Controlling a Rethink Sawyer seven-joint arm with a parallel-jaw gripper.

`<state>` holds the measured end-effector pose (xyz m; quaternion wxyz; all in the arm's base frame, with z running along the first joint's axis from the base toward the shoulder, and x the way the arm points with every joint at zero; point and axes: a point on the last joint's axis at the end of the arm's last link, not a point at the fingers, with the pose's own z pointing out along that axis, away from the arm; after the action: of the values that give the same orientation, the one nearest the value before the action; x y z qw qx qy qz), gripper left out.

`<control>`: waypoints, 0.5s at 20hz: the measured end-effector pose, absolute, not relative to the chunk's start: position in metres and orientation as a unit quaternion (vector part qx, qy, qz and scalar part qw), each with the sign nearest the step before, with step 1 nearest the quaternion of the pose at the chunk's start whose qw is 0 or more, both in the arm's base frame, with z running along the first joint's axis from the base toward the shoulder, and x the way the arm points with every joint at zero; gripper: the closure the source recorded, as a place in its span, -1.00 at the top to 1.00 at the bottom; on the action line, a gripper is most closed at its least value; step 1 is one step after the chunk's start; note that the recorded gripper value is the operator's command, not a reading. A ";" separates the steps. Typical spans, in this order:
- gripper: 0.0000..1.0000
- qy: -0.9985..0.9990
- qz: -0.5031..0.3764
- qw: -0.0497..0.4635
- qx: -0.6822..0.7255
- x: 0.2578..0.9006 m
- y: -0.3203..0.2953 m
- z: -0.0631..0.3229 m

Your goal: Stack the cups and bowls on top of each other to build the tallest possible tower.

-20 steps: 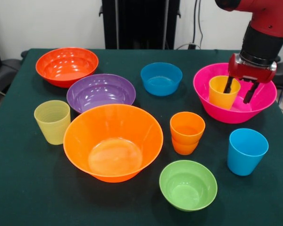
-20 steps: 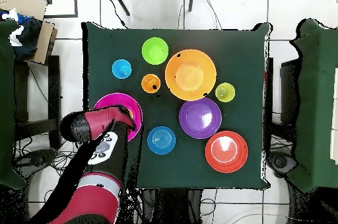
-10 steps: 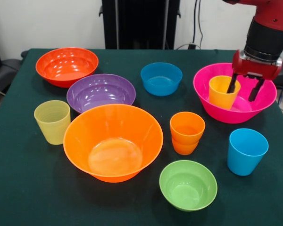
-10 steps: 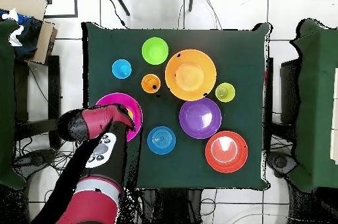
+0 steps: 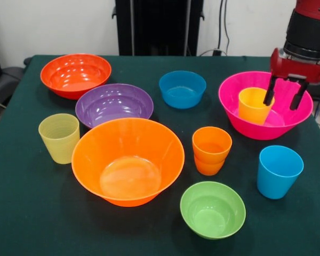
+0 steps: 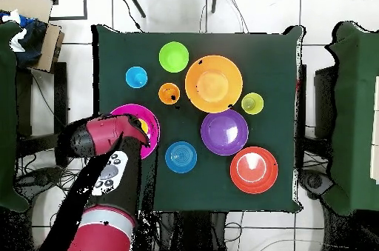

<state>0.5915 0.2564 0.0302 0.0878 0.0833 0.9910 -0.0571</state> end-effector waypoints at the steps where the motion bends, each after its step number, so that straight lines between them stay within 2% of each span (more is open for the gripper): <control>1: 1.00 0.991 -0.056 0.091 0.084 0.593 0.257 0.034; 10: 1.00 0.990 -0.054 0.095 0.084 0.595 0.258 0.038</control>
<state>0.5953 0.2576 0.0385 0.0945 0.0838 0.9905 -0.0545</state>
